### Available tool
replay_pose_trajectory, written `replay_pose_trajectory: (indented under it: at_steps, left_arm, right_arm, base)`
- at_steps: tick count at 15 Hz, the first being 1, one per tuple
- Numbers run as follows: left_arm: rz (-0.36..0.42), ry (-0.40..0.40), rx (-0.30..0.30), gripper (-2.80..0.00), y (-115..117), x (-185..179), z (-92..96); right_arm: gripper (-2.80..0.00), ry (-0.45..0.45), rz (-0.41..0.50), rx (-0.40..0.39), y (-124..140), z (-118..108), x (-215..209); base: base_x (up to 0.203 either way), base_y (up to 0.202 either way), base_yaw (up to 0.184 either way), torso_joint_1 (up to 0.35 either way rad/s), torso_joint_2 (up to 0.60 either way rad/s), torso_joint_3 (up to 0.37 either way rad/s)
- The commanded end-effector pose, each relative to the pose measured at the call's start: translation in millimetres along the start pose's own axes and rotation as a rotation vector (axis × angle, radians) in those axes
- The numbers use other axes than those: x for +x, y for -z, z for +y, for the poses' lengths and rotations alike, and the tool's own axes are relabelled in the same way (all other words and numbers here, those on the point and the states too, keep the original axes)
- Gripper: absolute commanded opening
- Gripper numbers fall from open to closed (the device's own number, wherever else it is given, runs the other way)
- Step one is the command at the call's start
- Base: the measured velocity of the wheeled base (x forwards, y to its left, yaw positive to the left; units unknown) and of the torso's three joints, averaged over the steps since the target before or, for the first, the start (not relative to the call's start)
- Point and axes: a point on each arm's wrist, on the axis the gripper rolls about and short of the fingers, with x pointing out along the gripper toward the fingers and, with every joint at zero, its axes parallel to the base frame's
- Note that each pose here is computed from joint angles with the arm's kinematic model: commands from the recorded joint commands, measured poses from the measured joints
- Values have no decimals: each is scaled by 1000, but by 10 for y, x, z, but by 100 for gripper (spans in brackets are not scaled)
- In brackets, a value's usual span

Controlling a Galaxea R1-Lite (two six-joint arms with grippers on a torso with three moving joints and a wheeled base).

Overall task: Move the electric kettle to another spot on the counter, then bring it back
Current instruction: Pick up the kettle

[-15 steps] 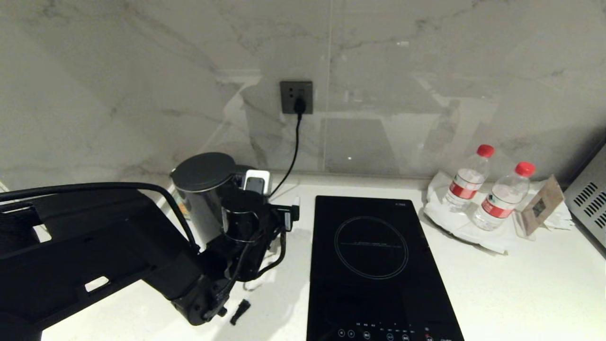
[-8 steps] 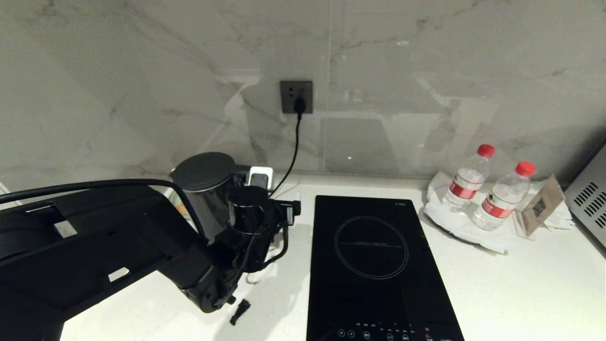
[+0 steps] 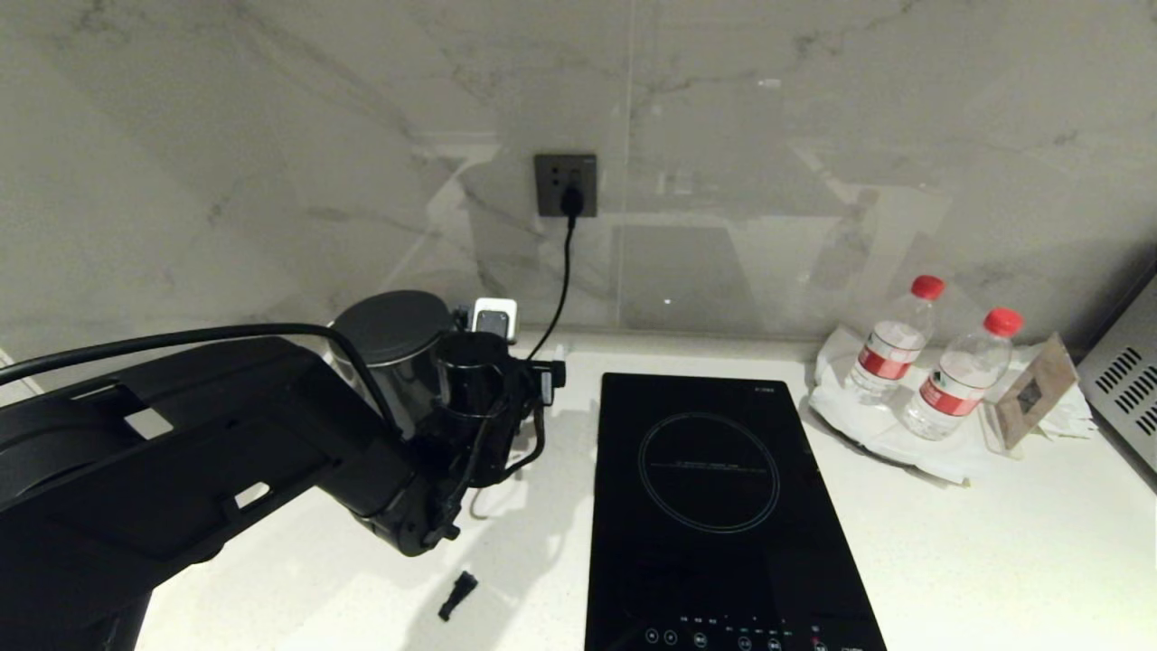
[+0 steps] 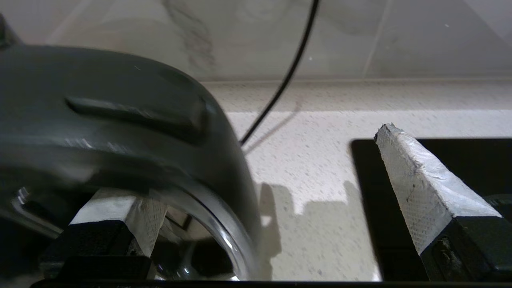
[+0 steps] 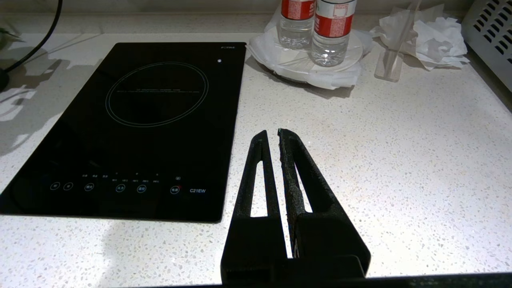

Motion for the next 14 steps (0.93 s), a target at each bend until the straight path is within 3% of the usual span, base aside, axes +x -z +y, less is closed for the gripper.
replay_pose_trajectory:
  at_steps: [1,14]
  left_arm:
    - [0,-13,1,0,14,38,29]
    - [-15,-33,-9,0,-73,54,115]
  right_arm:
    - [-280,0,0,-1,0,0,0]
    - [-280,0,0,-1,0,0,0]
  base:
    - [0,0,0,0,0,0]
    - [0,0,0,0,0,0]
